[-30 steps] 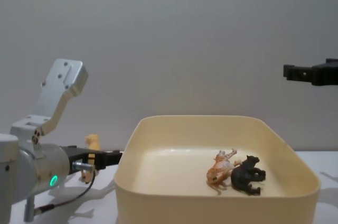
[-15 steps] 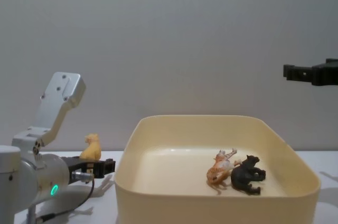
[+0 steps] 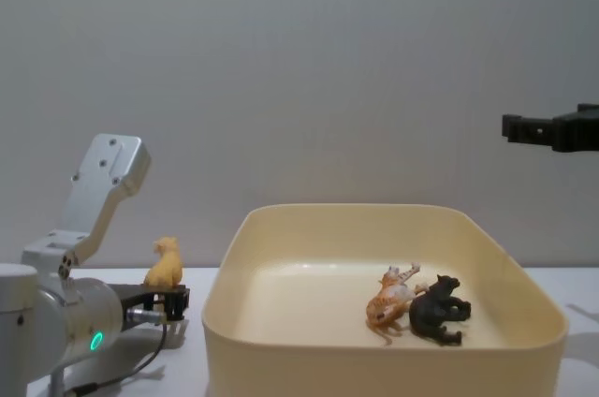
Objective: Pick up the toy alternately with two hands and place it into the central storage box.
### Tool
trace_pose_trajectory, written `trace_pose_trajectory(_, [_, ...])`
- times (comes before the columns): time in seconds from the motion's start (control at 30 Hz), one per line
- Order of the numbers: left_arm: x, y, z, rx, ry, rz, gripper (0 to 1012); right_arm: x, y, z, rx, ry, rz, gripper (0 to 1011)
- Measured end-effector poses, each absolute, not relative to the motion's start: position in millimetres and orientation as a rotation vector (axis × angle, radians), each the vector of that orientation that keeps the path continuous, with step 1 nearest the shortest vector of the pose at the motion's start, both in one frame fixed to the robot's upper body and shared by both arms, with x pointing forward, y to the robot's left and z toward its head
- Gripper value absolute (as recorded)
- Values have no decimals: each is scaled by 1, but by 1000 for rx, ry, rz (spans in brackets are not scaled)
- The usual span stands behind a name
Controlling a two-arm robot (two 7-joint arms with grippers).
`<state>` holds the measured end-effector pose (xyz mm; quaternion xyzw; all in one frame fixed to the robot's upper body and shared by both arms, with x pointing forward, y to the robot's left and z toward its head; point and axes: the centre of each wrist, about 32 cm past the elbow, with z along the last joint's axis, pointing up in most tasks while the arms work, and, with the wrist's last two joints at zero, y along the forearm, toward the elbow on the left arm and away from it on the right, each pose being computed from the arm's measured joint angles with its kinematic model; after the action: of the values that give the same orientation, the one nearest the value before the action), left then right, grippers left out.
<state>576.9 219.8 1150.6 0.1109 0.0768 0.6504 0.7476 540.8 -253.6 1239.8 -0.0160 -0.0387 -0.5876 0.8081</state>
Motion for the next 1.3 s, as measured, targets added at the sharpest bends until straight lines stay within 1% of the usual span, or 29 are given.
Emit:
trace_pose_trajectory(0.3, [577, 220, 1151, 241, 166, 1425, 327, 541, -254, 1240, -34, -83, -1257, 1001])
trace_pose_trajectory(0.5, [576, 218, 1158, 238, 140, 1450, 327, 541, -254, 1240, -34, -83, -1257, 1001])
trace_pose_trajectory(0.73, [572, 215, 1174, 217, 76, 1478, 327, 541, -254, 1240, -34, -83, -1257, 1001])
trace_pose_trajectory(0.97, [568, 214, 1196, 180, 5, 1470, 327, 541, -254, 1240, -34, -83, -1257, 1001])
trace_pose_trajectory(1.1, [564, 214, 1209, 159, -28, 1435, 327, 541, -254, 1240, -34, -83, -1257, 1001])
trace_pose_trajectory(1.17, [564, 214, 1211, 158, -30, 1428, 327, 541, -254, 1240, -34, -83, -1257, 1001])
trace_pose_trajectory(1.2, [562, 213, 1217, 150, -42, 1406, 327, 541, -254, 1240, -34, -83, -1257, 1001])
trace_pose_trajectory(1.3, [560, 212, 1225, 143, -53, 1368, 327, 541, -254, 1240, -34, -83, -1257, 1001])
